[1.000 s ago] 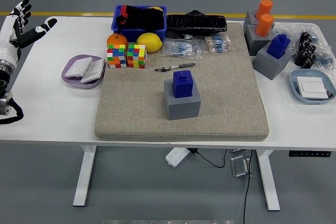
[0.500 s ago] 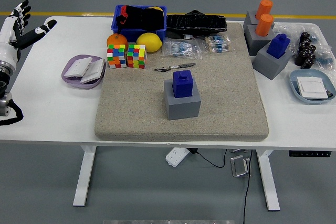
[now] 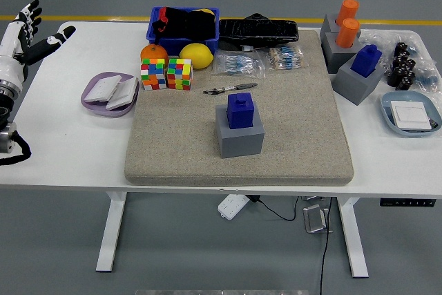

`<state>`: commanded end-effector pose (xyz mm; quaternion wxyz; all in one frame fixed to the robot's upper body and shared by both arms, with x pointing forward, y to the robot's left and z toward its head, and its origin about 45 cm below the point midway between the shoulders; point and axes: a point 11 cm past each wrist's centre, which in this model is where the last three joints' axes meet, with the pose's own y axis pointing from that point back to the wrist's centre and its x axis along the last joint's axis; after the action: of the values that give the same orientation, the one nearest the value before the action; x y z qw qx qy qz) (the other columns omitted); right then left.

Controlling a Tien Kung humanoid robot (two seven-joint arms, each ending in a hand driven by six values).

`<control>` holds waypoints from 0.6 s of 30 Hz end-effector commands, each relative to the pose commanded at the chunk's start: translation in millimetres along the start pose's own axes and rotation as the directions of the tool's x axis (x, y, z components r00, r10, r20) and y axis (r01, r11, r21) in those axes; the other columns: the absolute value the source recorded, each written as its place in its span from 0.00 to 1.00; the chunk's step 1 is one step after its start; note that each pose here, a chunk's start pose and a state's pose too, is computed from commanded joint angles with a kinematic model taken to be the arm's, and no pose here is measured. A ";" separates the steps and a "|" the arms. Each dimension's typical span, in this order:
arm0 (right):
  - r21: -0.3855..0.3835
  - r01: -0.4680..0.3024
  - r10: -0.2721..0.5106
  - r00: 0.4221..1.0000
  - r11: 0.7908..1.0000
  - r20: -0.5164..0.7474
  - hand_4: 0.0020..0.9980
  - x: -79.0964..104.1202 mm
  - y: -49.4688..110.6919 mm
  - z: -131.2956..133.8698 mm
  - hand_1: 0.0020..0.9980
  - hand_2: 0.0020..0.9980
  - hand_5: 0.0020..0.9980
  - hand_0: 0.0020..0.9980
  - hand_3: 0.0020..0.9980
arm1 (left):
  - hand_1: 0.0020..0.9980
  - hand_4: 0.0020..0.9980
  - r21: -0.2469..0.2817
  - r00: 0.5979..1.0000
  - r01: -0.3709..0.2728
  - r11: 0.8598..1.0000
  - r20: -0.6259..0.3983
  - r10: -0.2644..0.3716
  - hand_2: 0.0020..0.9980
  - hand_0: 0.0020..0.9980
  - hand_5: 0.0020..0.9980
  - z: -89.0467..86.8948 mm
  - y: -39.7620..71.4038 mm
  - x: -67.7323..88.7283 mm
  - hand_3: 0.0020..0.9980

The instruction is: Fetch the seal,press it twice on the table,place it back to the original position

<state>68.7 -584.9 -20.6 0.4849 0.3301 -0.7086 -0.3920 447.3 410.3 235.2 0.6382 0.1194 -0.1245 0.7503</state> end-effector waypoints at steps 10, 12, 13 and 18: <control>-0.001 0.003 -0.003 1.000 1.000 0.003 0.80 -0.9 -0.3 1.5 0.72 0.73 0.49 0.79 0.66 | 1.00 0.99 0.008 1.000 0.012 1.000 0.002 -0.012 1.00 0.99 0.39 -2.9 1.2 -4.7 1.00; -0.002 0.004 -0.004 1.000 1.000 0.004 0.80 -1.1 -0.2 1.3 0.72 0.73 0.49 0.79 0.66 | 1.00 0.99 0.008 1.000 0.012 1.000 0.001 -0.012 1.00 0.99 0.39 -3.0 1.1 -5.0 1.00; -0.001 0.003 -0.003 1.000 1.000 0.005 0.80 -1.1 -0.2 1.2 0.72 0.73 0.49 0.79 0.66 | 1.00 0.99 0.007 1.000 0.011 1.000 0.000 -0.011 1.00 0.99 0.39 -2.6 0.9 -4.7 1.00; 0.000 0.004 -0.004 1.000 1.000 0.009 0.80 -1.0 -0.2 0.9 0.72 0.73 0.49 0.79 0.66 | 1.00 0.99 0.003 1.000 0.005 1.000 -0.002 -0.005 1.00 0.99 0.39 -0.6 -0.1 -2.6 1.00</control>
<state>68.2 -584.0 -21.4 0.4810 0.3297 -0.7102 -0.3944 447.8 408.1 233.8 0.6400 0.1199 -0.1222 0.7491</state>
